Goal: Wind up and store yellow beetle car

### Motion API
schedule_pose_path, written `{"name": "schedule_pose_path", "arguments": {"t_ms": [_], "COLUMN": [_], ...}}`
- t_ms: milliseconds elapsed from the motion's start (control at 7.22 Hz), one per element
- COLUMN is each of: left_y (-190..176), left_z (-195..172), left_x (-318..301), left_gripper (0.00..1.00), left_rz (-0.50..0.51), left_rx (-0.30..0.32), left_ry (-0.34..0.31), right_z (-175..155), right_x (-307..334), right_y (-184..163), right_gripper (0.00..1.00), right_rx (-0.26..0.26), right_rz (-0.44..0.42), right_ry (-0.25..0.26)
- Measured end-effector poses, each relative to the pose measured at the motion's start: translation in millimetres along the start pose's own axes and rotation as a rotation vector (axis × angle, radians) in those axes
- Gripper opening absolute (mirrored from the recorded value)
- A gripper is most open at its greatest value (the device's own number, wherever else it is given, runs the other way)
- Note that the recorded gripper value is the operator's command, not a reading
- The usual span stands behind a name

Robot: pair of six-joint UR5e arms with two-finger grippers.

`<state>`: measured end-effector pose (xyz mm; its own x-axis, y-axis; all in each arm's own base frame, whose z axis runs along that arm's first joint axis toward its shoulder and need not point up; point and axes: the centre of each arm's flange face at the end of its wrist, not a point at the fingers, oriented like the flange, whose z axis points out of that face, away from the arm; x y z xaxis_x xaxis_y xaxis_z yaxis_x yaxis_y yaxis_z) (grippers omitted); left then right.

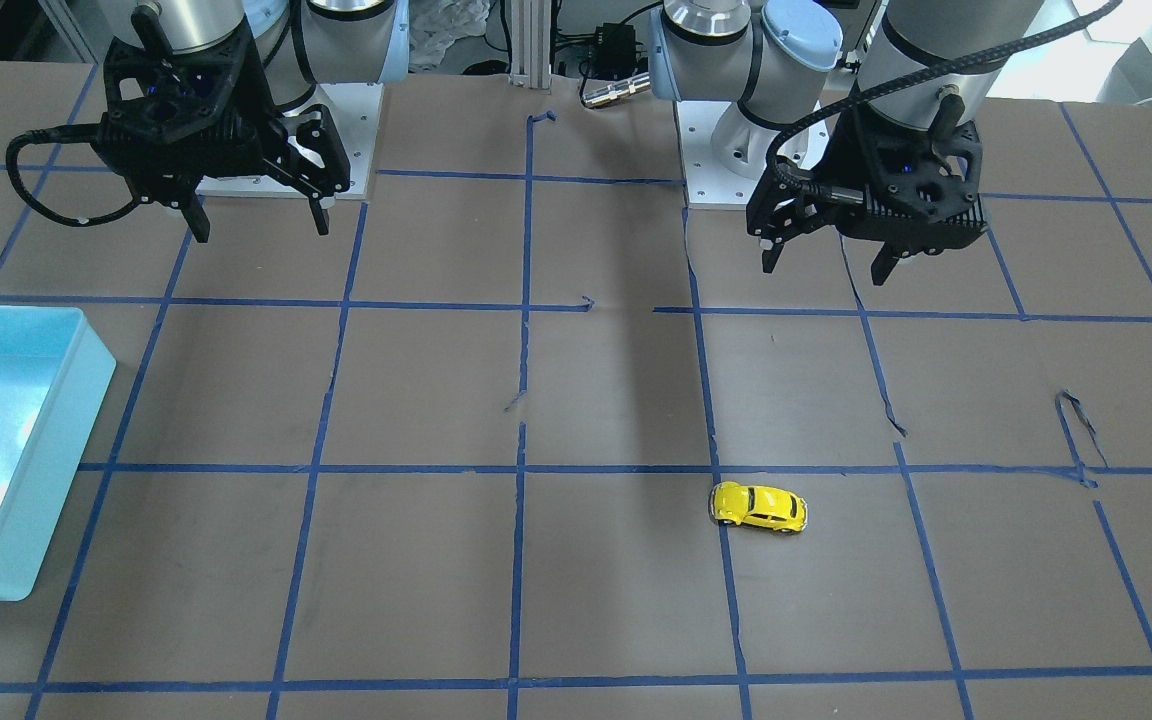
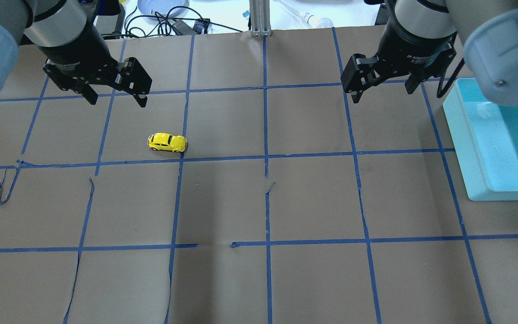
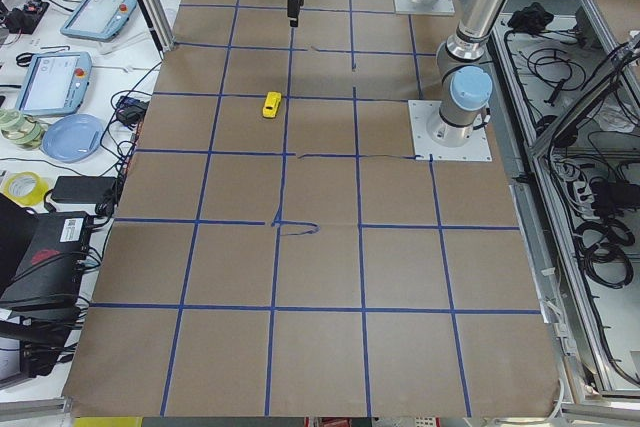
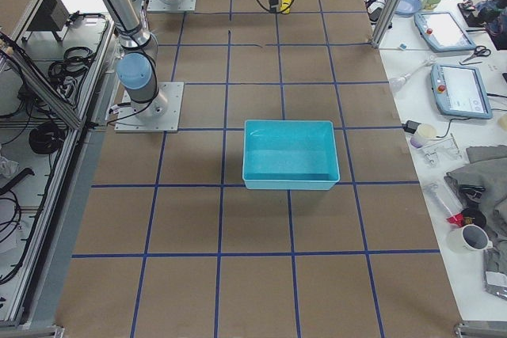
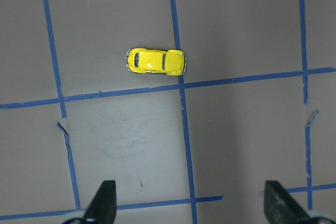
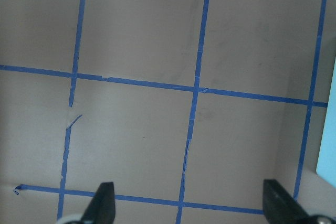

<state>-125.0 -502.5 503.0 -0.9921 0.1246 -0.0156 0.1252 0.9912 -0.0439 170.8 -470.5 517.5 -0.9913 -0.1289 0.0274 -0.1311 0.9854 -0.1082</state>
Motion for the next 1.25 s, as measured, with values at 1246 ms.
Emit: {"name": "schedule_pose_path", "arguments": {"t_ms": [1246], "left_y": [-77], "left_z": [135], "left_x": [-10], "left_gripper": [0.99], "left_rz": [0.627], "left_rx": [-0.108], "left_ry": [0.077], "right_z": [0], "right_x": [0], "right_y": [0], "right_gripper": [1.0], "right_rx": [-0.001], "right_rz": [-0.001], "right_ry": [0.001]}}
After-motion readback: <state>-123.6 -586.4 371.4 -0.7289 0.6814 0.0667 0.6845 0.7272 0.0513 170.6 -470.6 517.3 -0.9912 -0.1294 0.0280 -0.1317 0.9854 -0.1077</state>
